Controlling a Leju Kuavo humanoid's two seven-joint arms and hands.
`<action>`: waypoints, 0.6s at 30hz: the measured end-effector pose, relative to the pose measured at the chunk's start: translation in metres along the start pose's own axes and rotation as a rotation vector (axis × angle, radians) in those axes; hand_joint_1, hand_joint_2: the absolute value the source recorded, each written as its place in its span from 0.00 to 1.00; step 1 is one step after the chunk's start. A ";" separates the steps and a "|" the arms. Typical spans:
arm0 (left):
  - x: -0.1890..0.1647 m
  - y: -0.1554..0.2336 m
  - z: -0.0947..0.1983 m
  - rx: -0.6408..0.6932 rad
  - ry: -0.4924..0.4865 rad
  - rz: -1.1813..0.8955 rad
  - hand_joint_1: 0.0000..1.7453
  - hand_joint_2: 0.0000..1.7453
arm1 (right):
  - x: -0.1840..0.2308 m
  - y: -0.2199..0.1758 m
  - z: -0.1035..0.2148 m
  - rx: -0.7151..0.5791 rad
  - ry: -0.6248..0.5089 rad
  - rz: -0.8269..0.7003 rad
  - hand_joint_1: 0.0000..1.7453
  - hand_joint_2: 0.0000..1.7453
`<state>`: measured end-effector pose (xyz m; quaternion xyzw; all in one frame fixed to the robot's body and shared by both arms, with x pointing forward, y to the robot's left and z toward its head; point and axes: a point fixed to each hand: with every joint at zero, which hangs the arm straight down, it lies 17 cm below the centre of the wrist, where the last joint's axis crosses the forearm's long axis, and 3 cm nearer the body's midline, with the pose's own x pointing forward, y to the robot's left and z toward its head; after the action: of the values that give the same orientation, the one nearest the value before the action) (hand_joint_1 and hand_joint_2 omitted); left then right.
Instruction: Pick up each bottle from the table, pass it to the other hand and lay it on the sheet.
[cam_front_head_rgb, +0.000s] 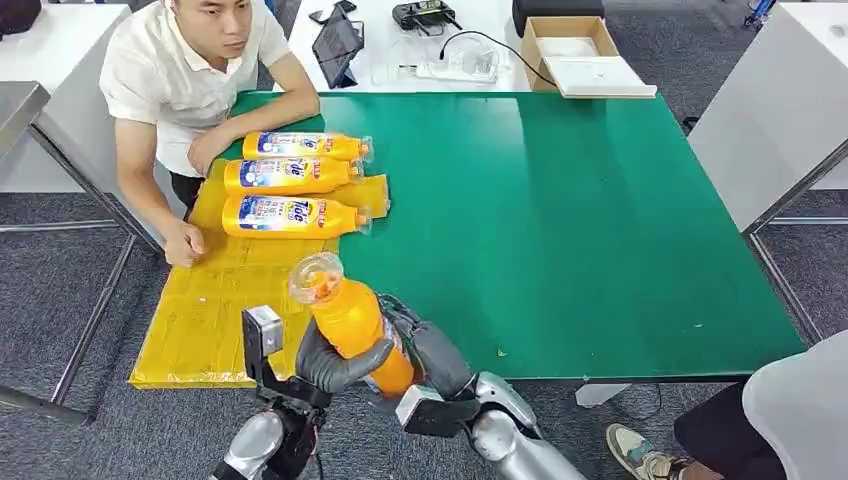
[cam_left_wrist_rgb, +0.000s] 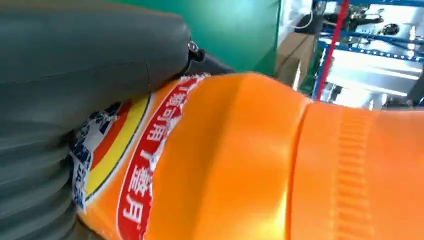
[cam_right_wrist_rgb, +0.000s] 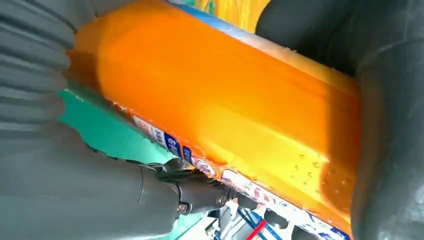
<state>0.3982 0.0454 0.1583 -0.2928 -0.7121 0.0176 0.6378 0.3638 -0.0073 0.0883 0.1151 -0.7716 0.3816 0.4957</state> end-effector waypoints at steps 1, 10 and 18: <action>0.001 0.008 0.000 0.023 0.002 0.009 1.00 1.00 | 0.000 0.000 0.000 -0.005 0.000 0.020 0.00 0.00; 0.009 0.104 0.007 0.347 -0.026 -0.149 1.00 1.00 | 0.016 0.013 0.008 -0.025 -0.058 0.161 0.00 0.00; 0.042 0.162 0.022 0.496 -0.110 -0.600 1.00 1.00 | 0.044 0.022 0.020 -0.035 -0.125 0.256 0.00 0.00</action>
<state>0.4416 0.2052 0.1277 0.0930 -0.7733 0.0176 0.6269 0.3168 0.0027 0.1109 0.0305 -0.8161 0.4202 0.3957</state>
